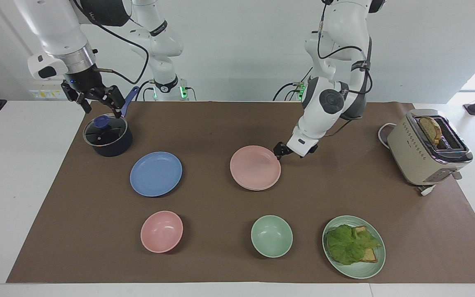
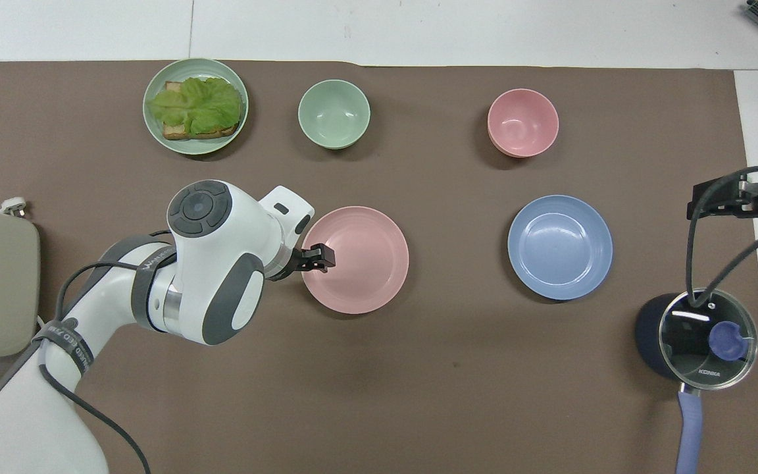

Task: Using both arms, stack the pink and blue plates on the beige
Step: 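Withdraw the left gripper while the right gripper reaches the blue plate, then grasp the rim of the blue plate with the right gripper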

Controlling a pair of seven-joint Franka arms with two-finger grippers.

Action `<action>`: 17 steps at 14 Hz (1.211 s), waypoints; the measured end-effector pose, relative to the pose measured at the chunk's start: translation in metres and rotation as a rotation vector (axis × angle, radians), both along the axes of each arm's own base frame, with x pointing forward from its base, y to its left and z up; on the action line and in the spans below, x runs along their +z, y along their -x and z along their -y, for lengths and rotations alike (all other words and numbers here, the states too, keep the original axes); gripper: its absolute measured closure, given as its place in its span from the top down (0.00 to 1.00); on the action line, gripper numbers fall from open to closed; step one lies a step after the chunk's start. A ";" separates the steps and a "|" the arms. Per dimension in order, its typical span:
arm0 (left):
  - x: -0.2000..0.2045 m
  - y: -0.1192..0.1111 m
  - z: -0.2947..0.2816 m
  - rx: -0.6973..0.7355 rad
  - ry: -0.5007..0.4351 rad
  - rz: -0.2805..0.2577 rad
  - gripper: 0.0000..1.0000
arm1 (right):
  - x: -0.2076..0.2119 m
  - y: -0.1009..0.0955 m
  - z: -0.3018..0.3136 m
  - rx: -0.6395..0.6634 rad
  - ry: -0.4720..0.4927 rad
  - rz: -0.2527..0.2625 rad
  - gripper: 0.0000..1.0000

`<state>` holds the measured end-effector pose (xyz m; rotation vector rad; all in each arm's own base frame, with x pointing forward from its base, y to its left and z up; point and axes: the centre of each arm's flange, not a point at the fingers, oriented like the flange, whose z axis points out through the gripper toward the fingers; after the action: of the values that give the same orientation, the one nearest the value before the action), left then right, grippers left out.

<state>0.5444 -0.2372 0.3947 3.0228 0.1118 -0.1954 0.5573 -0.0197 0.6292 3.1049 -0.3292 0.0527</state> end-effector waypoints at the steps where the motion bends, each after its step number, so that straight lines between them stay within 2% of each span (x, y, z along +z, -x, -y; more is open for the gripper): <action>1: 0.024 -0.009 -0.024 -0.010 -0.006 0.004 1.00 | -0.003 0.000 0.004 0.003 0.000 -0.005 1.00; 3: 0.071 -0.014 -0.073 -0.016 -0.004 0.029 1.00 | -0.013 -0.003 0.014 0.018 0.002 0.005 1.00; 5: 0.114 -0.006 -0.119 -0.018 -0.041 0.055 1.00 | -0.034 -0.005 0.019 0.042 0.003 0.002 1.00; 9: 0.188 0.004 -0.182 0.006 -0.079 0.102 1.00 | -0.105 -0.010 0.021 0.070 0.002 -0.001 1.00; 13: 0.224 0.009 -0.220 -0.031 -0.084 0.128 1.00 | -0.184 -0.019 0.030 0.092 -0.004 0.025 1.00; 17: 0.240 0.022 -0.219 -0.038 -0.084 0.137 1.00 | -0.272 -0.020 0.030 0.119 -0.013 0.064 1.00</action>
<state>0.5227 -0.0182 0.6347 3.1124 0.0526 0.0147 0.5777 -0.0493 0.3575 3.1371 -0.1459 0.1533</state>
